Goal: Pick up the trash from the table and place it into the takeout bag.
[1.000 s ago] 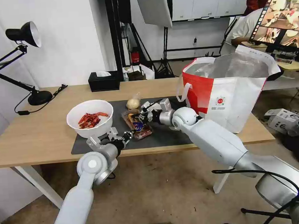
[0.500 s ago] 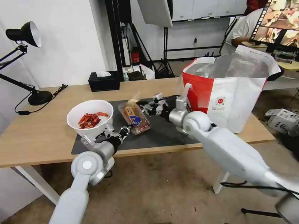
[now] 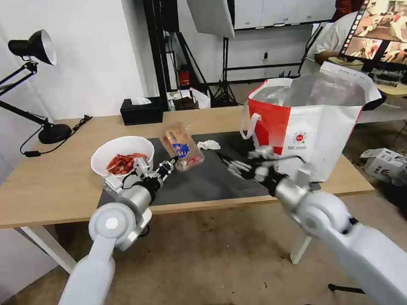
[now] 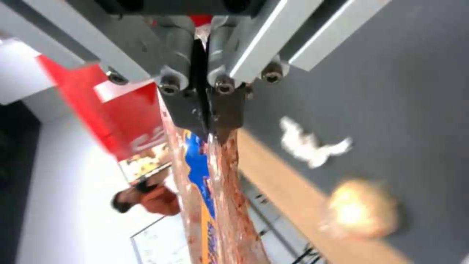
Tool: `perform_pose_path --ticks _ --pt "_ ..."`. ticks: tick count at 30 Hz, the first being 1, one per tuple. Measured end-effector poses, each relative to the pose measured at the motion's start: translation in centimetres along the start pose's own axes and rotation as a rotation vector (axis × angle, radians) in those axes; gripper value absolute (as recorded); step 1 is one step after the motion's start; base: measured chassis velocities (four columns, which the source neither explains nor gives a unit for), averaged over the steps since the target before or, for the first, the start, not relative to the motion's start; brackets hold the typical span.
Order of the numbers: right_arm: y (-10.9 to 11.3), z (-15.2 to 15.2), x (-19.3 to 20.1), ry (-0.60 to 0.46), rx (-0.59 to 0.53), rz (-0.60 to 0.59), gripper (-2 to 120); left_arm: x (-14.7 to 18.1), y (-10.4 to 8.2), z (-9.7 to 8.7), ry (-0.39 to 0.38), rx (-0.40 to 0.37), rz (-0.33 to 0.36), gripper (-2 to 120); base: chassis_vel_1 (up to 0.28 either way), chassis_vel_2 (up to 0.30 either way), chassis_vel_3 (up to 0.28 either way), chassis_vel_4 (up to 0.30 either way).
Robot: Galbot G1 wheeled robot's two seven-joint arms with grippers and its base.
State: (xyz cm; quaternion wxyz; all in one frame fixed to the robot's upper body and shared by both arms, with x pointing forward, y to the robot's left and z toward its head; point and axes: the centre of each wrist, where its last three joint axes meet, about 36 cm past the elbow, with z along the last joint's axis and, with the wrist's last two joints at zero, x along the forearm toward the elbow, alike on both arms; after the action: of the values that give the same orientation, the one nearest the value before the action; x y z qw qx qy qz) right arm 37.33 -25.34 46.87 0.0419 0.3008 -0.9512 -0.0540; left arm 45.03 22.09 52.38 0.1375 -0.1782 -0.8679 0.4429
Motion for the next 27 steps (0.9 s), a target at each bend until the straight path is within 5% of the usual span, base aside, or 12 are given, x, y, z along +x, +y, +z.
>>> perform_pose_path --ticks 4,13,21,27 --pt "1.6 2.0 2.2 0.006 0.009 0.037 97 -1.2 -1.2 -0.7 -0.016 -0.019 0.042 0 0.000 0.000 0.000 0.000" --pt "7.4 7.5 8.4 0.004 0.007 0.154 100 -6.2 -7.5 -2.3 -0.037 -0.092 0.200 0 0.000 0.000 0.000 0.000" --pt "9.8 10.4 9.9 0.026 0.009 0.181 100 -13.3 -14.4 1.1 -0.087 -0.177 0.272 0 0.000 0.000 0.000 0.000" --pt "10.3 10.8 10.3 0.027 0.007 0.176 100 -17.2 -17.4 4.2 -0.113 -0.254 0.275 0 0.000 0.000 0.000 0.000"
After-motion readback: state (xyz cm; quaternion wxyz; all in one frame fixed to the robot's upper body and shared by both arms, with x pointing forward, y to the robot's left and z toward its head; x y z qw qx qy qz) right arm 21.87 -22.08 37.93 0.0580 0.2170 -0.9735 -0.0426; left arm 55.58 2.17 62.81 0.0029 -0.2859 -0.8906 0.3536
